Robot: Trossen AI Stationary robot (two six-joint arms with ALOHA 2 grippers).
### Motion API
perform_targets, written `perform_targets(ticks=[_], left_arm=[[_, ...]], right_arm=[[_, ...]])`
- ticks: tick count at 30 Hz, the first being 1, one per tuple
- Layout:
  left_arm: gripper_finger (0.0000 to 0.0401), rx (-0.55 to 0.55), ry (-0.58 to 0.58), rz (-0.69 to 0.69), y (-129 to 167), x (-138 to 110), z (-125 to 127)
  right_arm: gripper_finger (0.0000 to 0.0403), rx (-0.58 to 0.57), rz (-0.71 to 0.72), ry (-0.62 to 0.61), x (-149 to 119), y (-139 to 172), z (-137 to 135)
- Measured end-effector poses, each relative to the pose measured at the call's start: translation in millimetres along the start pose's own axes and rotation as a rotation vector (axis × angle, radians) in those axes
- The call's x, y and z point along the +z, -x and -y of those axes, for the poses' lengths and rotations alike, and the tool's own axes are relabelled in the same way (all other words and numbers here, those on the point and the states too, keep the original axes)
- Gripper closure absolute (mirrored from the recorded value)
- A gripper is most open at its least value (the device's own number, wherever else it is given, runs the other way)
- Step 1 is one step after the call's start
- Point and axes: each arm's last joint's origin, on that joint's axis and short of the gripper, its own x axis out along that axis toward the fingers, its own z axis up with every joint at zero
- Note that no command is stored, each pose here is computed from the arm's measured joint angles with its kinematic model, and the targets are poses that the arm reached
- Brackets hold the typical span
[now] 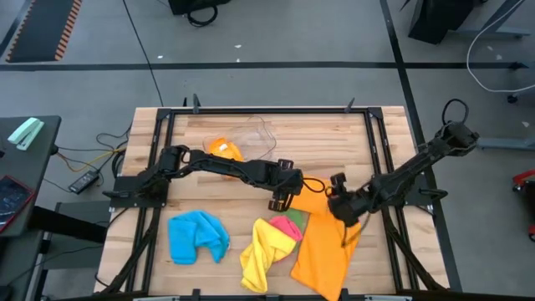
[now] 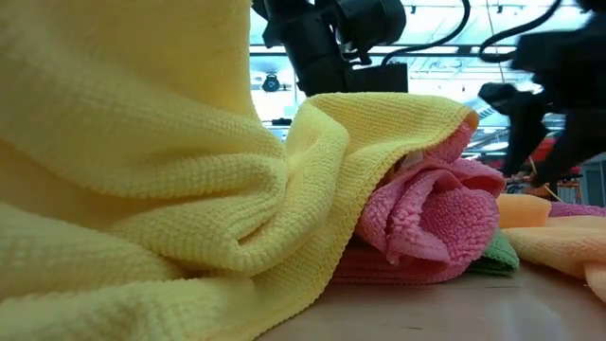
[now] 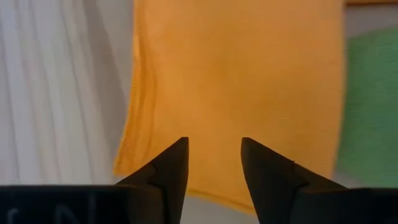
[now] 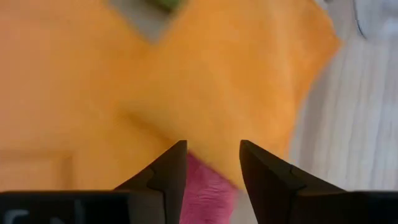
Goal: Fold microfiber towels
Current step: Fold the orange microfiber towel
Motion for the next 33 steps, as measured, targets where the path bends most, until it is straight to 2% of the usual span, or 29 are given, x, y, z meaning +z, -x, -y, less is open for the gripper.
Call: perform_targets(ticks=[4, 6, 11, 14, 20, 26, 33], left_arm=[[0.0263, -0.009, -0.002, 0.002, 1.4, 1.8, 7.4], [0.0270, -0.011, -0.007, 0.003, 2.0, 2.4, 10.1], [0.0284, -0.010, -0.011, 0.002, 2.4, 2.7, 12.1], [0.0290, -0.012, -0.012, -0.011, 2.2, 1.3, 11.4], [0.0296, -0.009, -0.008, -0.009, 1.8, 1.0, 9.1], [0.0296, -0.009, -0.007, -0.014, 1.7, 0.4, 8.7], [0.0303, -0.009, -0.007, -0.014, 1.7, 0.5, 8.7]], right_arm=[[0.0246, 0.001, 0.003, 0.168, -6.1, 0.3, -16.2], [0.0246, -0.033, -0.011, 0.247, -6.3, -5.9, -24.4], [0.0246, -0.245, -0.085, 0.500, -7.7, -25.8, -44.9], [0.0246, -0.291, -0.124, 0.569, -8.8, -34.6, -52.9], [0.0246, -0.365, -0.184, 0.600, -13.3, -49.0, -59.4], [0.0249, -0.436, -0.132, 0.567, -9.1, -47.1, -57.4], [0.0306, -0.434, -0.109, 0.570, -6.7, -48.3, -58.5]])
